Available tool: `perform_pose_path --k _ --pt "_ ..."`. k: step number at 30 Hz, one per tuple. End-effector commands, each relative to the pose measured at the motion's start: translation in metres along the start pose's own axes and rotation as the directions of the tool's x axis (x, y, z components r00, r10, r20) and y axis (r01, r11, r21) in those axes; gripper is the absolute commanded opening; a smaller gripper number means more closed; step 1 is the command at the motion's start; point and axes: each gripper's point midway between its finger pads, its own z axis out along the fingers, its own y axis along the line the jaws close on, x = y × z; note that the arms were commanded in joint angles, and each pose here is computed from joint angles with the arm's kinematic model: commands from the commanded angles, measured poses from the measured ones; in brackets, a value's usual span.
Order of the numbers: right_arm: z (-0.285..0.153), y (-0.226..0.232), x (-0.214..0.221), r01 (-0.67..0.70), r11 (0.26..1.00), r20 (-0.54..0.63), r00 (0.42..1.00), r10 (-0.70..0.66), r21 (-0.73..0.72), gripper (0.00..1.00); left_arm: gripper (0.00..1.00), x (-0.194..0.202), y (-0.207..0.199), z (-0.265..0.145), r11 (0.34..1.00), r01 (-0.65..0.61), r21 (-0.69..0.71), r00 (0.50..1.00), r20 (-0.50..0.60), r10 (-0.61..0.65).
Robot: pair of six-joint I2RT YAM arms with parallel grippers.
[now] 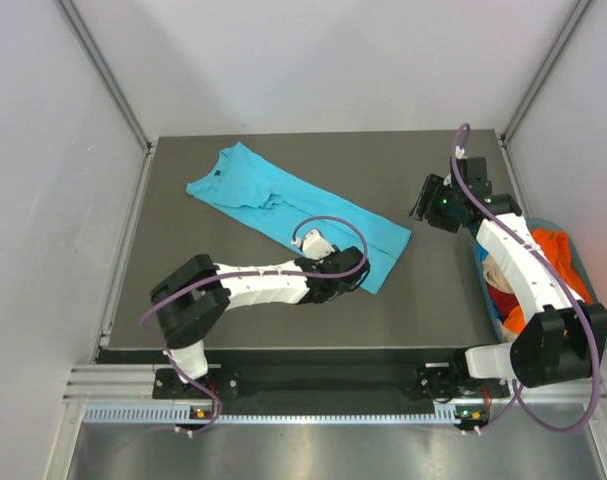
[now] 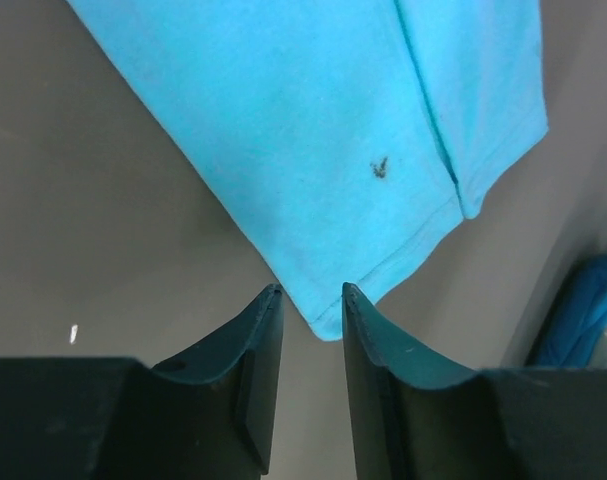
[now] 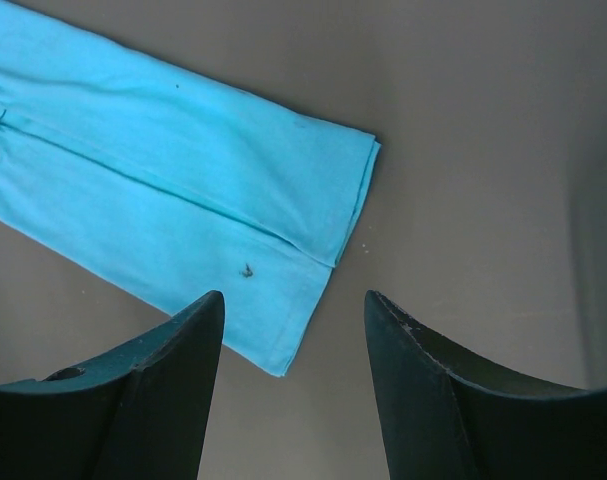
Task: Fold and stack the t-shirts
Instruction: Fold the tshirt
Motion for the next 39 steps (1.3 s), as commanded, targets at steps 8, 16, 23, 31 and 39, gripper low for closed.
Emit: perform_pose_path --k 8,16,23,31,39 --pt "-0.029 -0.005 -0.028 -0.020 0.999 0.095 0.995 0.017 0.029 0.59 0.33 0.016 -0.019 0.016 0.990 0.139 0.037 0.990 -0.023 -0.139" --pt "-0.025 -0.010 -0.025 -0.028 0.999 0.085 0.996 0.024 0.041 0.59 0.31 0.040 -0.021 0.025 0.994 0.108 0.022 0.992 -0.071 -0.106" --pt "-0.024 -0.016 -0.024 -0.030 0.998 0.082 0.996 0.025 0.052 0.59 0.32 0.049 -0.013 0.023 0.997 0.067 -0.045 0.996 -0.058 -0.069" --pt "-0.021 -0.019 -0.021 -0.033 0.998 0.074 0.997 0.029 0.056 0.59 0.31 0.055 -0.015 0.025 0.997 0.047 -0.064 0.998 -0.049 -0.050" --pt "-0.021 -0.021 -0.021 -0.036 0.998 0.078 0.996 0.031 0.057 0.59 0.30 0.060 -0.008 0.023 0.995 0.034 -0.095 0.998 -0.054 -0.039"
